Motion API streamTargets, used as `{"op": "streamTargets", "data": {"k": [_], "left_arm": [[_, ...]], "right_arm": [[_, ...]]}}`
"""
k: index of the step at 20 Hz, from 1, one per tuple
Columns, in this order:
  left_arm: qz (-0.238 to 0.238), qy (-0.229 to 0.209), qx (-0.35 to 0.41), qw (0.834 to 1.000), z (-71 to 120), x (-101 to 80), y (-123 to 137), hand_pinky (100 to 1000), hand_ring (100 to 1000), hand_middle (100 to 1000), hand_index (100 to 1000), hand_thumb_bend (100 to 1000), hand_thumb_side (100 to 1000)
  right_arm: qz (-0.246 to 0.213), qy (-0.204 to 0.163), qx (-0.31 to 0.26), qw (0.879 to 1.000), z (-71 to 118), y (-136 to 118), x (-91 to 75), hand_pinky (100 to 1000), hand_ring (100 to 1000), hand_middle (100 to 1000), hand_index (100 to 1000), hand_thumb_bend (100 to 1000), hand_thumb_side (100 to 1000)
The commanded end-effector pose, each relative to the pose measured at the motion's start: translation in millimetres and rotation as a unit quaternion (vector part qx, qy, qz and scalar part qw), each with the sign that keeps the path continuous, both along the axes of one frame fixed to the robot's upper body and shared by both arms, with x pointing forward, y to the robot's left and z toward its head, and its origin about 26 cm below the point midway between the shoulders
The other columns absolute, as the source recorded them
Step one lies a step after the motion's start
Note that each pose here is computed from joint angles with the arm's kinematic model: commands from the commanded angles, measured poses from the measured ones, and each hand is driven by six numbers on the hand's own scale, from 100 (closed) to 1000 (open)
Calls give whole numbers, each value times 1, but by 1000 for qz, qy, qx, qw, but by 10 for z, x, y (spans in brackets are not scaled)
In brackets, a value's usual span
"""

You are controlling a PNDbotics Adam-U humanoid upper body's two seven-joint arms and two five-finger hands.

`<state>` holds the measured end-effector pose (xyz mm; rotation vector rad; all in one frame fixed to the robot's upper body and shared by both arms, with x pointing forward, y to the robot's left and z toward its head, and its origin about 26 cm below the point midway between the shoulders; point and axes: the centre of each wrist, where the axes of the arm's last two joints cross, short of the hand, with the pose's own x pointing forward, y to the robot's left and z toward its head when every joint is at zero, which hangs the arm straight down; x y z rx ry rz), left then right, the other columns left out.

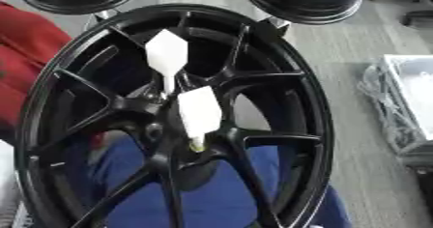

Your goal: Pull the pin out of the wheel hub.

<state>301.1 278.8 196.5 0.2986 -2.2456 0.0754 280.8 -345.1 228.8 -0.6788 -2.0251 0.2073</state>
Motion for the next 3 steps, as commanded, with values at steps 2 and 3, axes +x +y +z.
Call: {"op": "streamTargets", "data": {"k": [2, 3], "left_arm": [[-5, -21, 12, 1000, 110, -22, -1, 686, 658, 586, 653, 372, 588], [-6, -22, 12, 1000, 115, -20, -2, 686, 658, 586, 653, 371, 588]], "right_arm": [[54, -42, 21, 997, 118, 92, 29, 861, 756, 601, 761, 100, 749], [64, -47, 24, 997, 130, 114, 40, 864, 756, 601, 762, 100, 751]]}}
